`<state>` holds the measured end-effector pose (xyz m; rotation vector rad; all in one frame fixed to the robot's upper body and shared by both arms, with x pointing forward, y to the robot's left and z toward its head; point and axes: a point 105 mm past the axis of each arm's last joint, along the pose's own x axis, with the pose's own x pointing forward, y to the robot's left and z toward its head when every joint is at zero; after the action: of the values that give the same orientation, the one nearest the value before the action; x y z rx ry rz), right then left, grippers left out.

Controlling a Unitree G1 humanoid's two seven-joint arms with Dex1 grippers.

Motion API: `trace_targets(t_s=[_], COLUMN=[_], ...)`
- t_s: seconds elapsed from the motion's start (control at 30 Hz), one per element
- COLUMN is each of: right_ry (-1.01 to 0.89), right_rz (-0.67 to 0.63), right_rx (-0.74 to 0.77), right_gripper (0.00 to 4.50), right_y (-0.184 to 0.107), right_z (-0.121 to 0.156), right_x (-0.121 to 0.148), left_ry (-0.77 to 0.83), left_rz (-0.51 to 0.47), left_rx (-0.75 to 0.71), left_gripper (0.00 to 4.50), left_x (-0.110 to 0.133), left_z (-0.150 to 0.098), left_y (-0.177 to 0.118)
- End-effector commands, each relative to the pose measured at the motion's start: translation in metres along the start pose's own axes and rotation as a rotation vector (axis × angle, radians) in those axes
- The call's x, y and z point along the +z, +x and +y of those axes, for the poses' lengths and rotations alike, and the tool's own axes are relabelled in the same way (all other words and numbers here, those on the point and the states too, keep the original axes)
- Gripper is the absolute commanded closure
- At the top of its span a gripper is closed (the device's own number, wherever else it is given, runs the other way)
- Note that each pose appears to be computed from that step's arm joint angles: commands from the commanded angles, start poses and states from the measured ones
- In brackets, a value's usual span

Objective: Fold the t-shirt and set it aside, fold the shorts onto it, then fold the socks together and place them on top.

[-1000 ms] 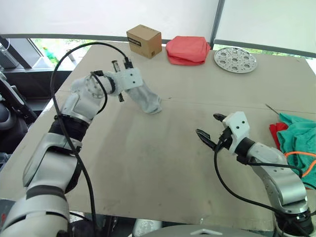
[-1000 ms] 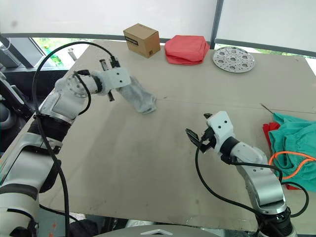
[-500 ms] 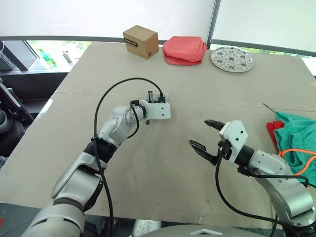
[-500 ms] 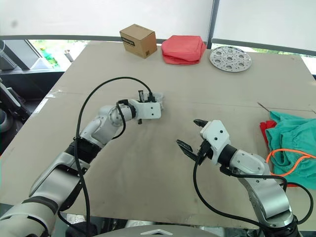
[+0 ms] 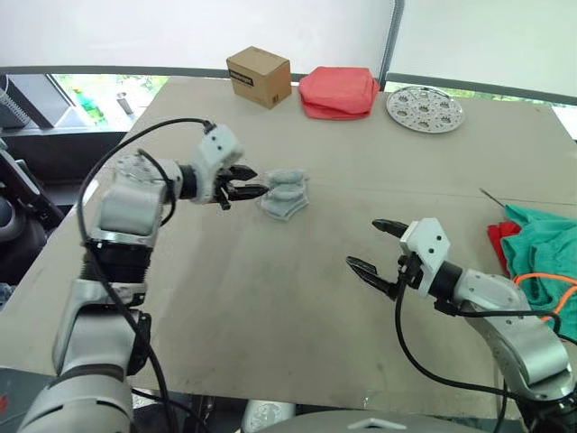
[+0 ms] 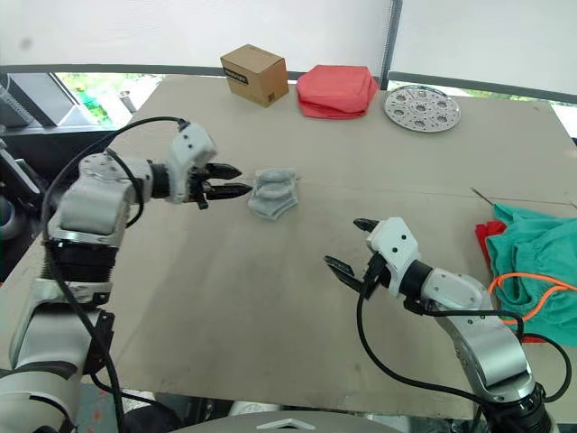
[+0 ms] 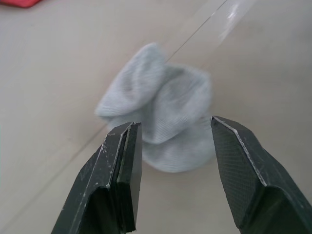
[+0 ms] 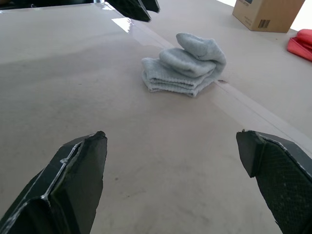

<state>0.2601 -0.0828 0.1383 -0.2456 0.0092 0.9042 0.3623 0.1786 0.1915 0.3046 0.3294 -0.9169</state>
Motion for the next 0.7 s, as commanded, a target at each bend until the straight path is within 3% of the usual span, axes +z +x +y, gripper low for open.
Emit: trace_targets(t_s=[0.03, 0.1, 0.2, 0.23, 0.27, 0.3, 0.37, 0.43, 0.5, 0.53, 0.67, 0.7], right_ry=[-0.025, -0.023, -0.030, -0.030, -0.031, -0.035, -0.037, -0.045, -0.054, -0.052, -0.046, -0.044], right_rz=[-0.046, -0.052, -0.054, -0.055, -0.055, -0.055, -0.055, -0.051, -0.045, -0.043, -0.051, -0.058], right_rx=[0.027, 0.025, 0.029, 0.030, 0.030, 0.030, 0.028, 0.028, 0.018, 0.013, 0.007, 0.012], right_gripper=[0.00, 0.00, 0.00, 0.00, 0.00, 0.00, 0.00, 0.00, 0.00, 0.00, 0.00, 0.00], right_y=[0.003, 0.003, 0.004, 0.005, 0.005, 0.006, 0.007, 0.007, 0.005, 0.003, -0.001, -0.001], right_z=[0.003, 0.002, 0.002, 0.002, 0.002, 0.002, 0.001, 0.001, 0.000, 0.000, 0.003, 0.005], right_x=[0.010, 0.012, 0.013, 0.014, 0.014, 0.015, 0.016, 0.017, 0.019, 0.019, 0.021, 0.022], left_ry=[-0.132, -0.207, -0.239, -0.255, -0.273, -0.301, -0.339, -0.403, -0.366, -0.369, -0.439, -0.460], left_rz=[-0.133, -0.214, -0.270, -0.279, -0.288, -0.297, -0.275, -0.254, -0.257, -0.247, -0.157, -0.146], left_rx=[-0.033, 0.020, 0.172, 0.222, 0.269, 0.326, 0.415, 0.375, 0.308, 0.307, 0.361, 0.343], left_gripper=[2.06, 2.06, 3.31, 3.99, 4.37, 4.44, 4.44, 4.44, 4.44, 3.82, 2.35, 2.26], left_x=[0.019, 0.032, 0.040, 0.040, 0.039, 0.037, 0.028, 0.022, 0.023, 0.020, -0.007, -0.010], left_z=[-0.011, -0.005, 0.016, 0.023, 0.031, 0.042, 0.060, 0.066, 0.067, 0.071, 0.085, 0.084], left_y=[-0.004, -0.001, 0.012, 0.018, 0.023, 0.028, 0.036, 0.040, 0.033, 0.029, 0.019, 0.021])
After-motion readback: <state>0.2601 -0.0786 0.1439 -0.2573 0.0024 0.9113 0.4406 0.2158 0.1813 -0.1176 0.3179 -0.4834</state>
